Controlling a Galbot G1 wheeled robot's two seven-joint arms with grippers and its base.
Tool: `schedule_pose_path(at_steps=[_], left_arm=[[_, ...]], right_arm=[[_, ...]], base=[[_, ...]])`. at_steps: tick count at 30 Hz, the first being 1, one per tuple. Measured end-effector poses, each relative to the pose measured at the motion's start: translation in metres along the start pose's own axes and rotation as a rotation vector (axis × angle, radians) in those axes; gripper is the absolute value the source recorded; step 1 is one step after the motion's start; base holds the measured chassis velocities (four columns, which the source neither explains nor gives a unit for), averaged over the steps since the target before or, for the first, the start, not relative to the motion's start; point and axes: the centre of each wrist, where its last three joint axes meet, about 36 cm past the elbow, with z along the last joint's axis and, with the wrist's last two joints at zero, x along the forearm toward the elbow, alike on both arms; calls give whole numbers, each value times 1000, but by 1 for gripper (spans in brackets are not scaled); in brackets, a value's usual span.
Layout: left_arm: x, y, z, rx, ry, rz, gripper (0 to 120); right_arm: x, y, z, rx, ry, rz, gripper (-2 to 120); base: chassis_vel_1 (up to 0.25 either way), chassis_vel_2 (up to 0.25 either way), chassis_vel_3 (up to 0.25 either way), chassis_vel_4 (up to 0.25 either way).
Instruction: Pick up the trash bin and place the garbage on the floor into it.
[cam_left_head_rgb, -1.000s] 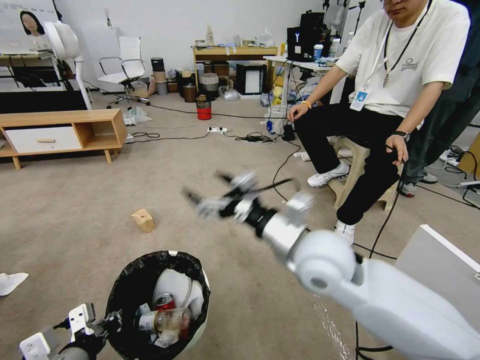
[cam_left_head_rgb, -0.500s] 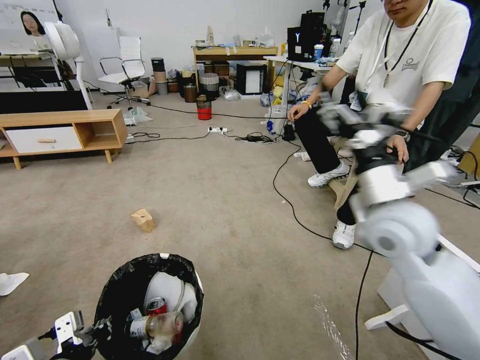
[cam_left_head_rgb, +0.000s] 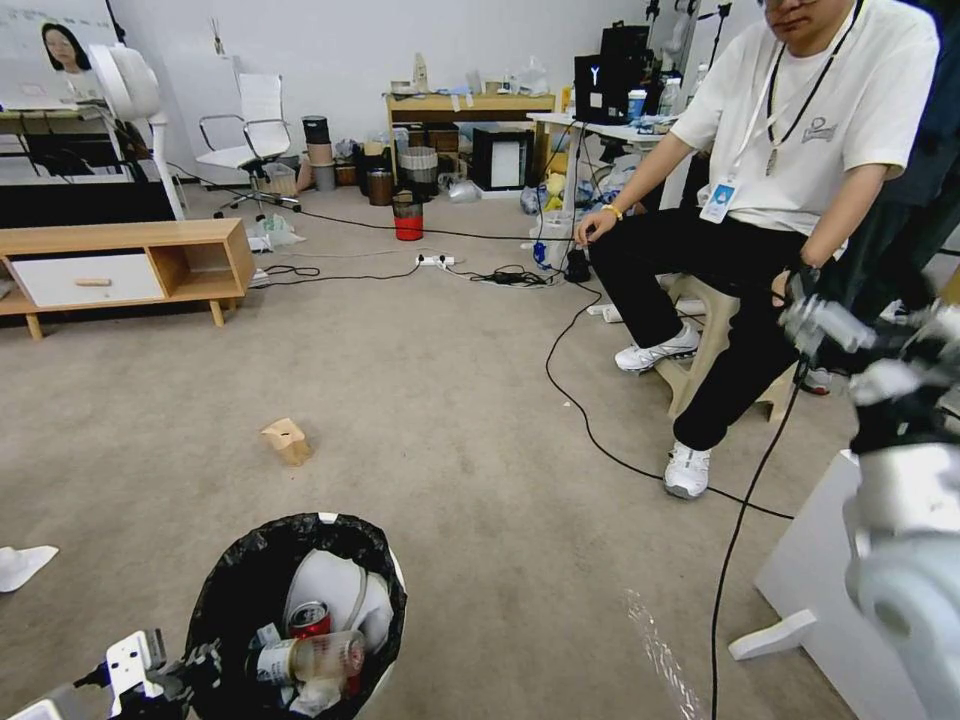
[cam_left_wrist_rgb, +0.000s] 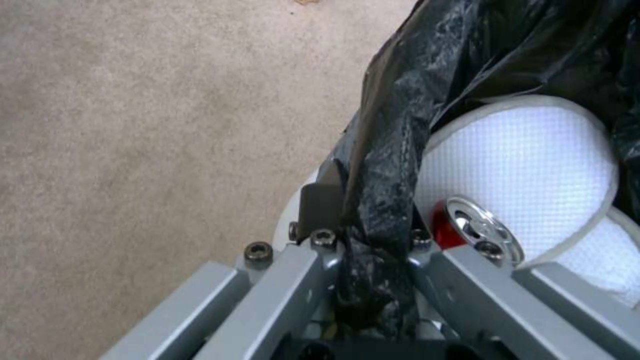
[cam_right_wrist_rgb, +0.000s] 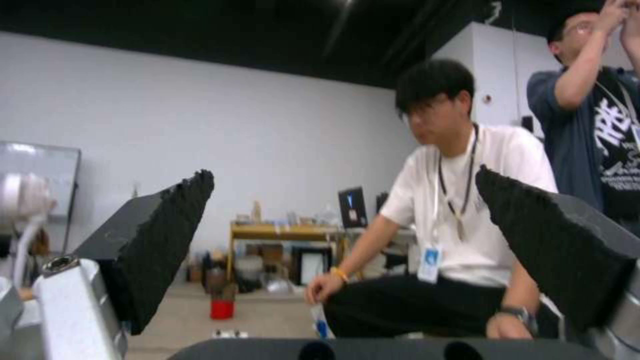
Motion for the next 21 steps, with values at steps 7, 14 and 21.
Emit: schedule_pose_path(at_steps=[7,14,21], left_arm=[[-2,-3,3,-10,-8,1,2],[-1,-4,4,-12,-8,6,2],[-1,-5,5,-9,-8,10,2]], right_arm=[[30,21,15,23,55,-1,100],[43,36,32,8,97,-14,100],[55,47,50,33,122,-23,100]], base=[[0,0,0,0],[0,0,0,0],[0,0,0,0]])
